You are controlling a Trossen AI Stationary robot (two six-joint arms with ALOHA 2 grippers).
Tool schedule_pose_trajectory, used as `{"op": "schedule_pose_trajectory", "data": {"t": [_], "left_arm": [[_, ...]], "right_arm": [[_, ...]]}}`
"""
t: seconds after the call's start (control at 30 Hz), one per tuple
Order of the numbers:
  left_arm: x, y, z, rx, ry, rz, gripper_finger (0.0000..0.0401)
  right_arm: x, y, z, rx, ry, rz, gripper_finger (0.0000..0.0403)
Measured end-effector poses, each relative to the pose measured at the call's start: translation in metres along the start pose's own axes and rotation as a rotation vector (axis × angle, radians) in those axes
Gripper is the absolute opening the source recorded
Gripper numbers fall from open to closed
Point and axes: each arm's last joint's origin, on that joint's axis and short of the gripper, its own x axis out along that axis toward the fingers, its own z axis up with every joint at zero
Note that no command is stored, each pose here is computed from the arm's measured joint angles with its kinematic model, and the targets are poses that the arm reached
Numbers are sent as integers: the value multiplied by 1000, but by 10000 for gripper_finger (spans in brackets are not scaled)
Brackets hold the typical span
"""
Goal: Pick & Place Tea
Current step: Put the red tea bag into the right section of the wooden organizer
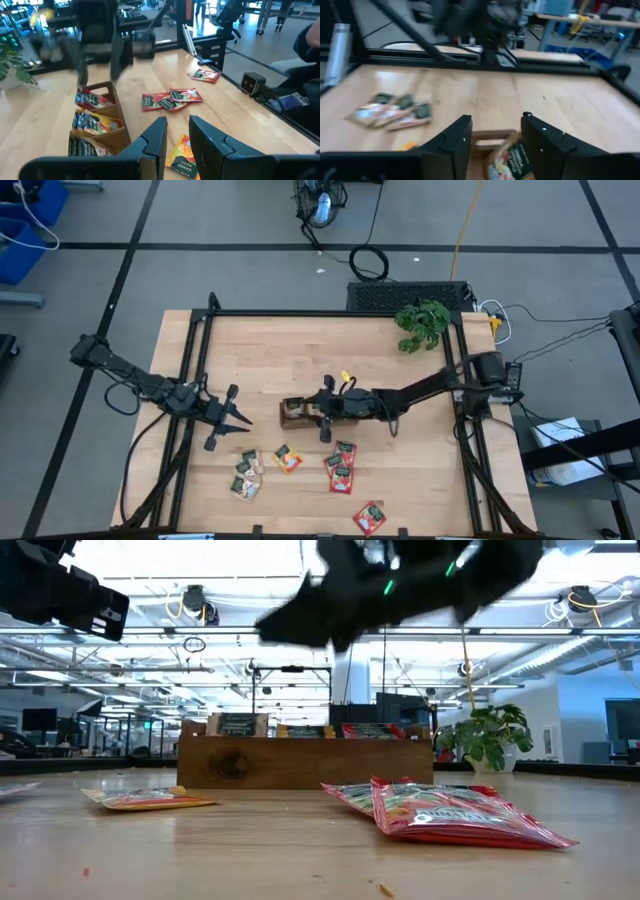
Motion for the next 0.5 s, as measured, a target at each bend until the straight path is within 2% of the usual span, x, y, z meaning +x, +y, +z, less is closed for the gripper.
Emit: {"op": "schedule_pose_trajectory", "data": {"t": [0.1, 0.3, 0.37, 0.5], "left_arm": [[0, 0, 0, -9, -1, -7, 88], [-1, -5, 0, -3, -1, -42, 88], [-1, -6, 0, -1, -2, -53, 88], [-1, -9, 0, 1, -2, -67, 88]], "right_arm": [[-24, 16, 26, -71, 22, 52, 124], [-90, 51, 69, -192, 56, 155, 13], [-111, 62, 73, -177, 67, 182, 10], [-150, 79, 53, -153, 36, 108, 10]]}}
